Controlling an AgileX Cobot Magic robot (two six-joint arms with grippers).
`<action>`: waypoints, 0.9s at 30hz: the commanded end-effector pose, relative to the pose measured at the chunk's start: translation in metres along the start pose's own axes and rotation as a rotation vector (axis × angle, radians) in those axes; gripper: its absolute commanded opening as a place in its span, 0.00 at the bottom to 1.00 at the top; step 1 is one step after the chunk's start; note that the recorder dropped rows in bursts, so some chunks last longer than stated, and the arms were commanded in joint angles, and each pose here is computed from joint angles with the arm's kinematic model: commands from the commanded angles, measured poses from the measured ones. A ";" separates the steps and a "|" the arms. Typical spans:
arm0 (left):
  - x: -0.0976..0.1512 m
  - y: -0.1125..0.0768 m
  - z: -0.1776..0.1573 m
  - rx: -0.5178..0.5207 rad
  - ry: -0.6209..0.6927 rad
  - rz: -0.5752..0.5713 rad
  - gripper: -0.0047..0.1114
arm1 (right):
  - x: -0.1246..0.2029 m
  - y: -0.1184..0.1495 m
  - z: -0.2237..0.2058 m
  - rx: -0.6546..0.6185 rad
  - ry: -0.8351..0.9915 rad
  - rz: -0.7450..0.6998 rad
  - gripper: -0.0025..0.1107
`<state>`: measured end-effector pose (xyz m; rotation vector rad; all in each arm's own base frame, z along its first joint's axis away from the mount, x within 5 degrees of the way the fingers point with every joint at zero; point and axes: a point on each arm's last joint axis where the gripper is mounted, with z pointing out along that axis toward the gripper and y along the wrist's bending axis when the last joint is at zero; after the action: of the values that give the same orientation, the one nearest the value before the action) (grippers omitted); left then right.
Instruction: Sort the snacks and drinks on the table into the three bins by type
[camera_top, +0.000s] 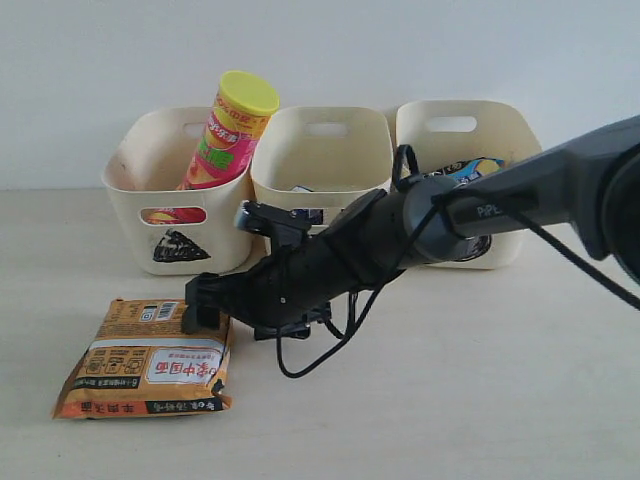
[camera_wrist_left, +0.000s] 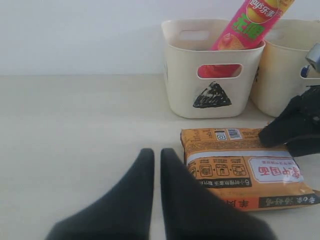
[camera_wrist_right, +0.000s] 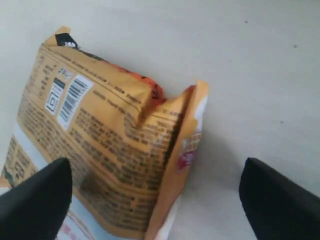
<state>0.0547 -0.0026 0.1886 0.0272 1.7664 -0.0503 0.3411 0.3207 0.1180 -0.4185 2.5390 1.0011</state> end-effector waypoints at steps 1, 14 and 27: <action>0.001 0.000 0.000 -0.001 0.001 -0.003 0.08 | 0.004 0.004 0.017 -0.016 0.020 0.013 0.76; 0.001 0.000 0.000 -0.001 0.001 -0.003 0.08 | 0.009 0.010 0.039 -0.084 0.094 0.037 0.59; 0.001 0.000 0.000 -0.001 0.001 -0.003 0.08 | -0.005 0.006 0.021 -0.143 0.103 -0.006 0.02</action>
<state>0.0547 -0.0026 0.1886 0.0272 1.7664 -0.0503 0.3438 0.3505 0.1062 -0.4491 2.5732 1.1964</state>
